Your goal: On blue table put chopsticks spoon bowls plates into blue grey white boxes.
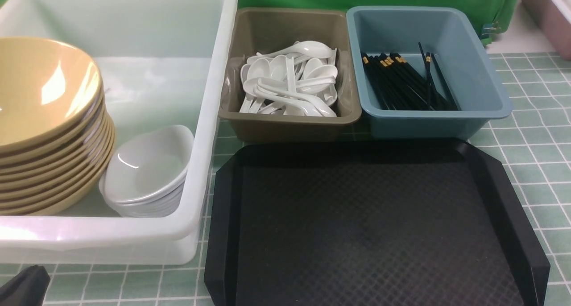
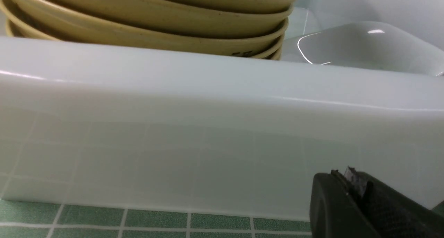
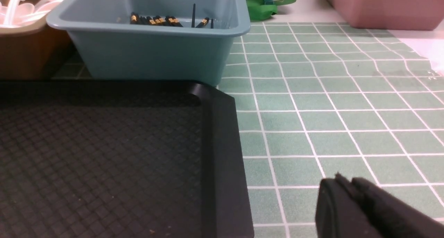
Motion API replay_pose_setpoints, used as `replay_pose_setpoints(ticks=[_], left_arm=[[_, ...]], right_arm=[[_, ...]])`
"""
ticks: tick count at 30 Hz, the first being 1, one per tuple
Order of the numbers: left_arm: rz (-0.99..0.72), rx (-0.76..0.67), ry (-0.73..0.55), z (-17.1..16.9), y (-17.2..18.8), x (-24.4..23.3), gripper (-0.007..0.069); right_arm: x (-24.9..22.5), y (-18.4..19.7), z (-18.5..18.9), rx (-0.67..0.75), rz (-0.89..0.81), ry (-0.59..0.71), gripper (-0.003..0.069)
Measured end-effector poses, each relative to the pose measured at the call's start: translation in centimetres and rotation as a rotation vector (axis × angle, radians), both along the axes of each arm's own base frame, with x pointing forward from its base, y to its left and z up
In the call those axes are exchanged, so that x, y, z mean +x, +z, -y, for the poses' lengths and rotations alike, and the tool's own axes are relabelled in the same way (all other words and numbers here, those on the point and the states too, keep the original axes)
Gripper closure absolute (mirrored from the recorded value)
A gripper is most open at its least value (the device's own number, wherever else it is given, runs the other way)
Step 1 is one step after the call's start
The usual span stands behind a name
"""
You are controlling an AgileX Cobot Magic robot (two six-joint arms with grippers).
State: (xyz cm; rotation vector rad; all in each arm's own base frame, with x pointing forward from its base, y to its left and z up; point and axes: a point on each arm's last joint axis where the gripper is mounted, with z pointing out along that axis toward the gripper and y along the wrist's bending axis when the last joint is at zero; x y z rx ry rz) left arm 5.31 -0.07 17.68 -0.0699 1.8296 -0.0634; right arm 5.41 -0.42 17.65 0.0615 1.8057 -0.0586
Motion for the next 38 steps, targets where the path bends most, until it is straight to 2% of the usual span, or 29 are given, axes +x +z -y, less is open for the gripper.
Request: replay_pose_setpoints(ticks=[38], left_arm=[[0.000, -0.003, 0.000, 0.01, 0.00, 0.00, 0.0624]], right_arm=[[0.00, 0.00, 0.02, 0.000, 0.000, -0.003, 0.0530]])
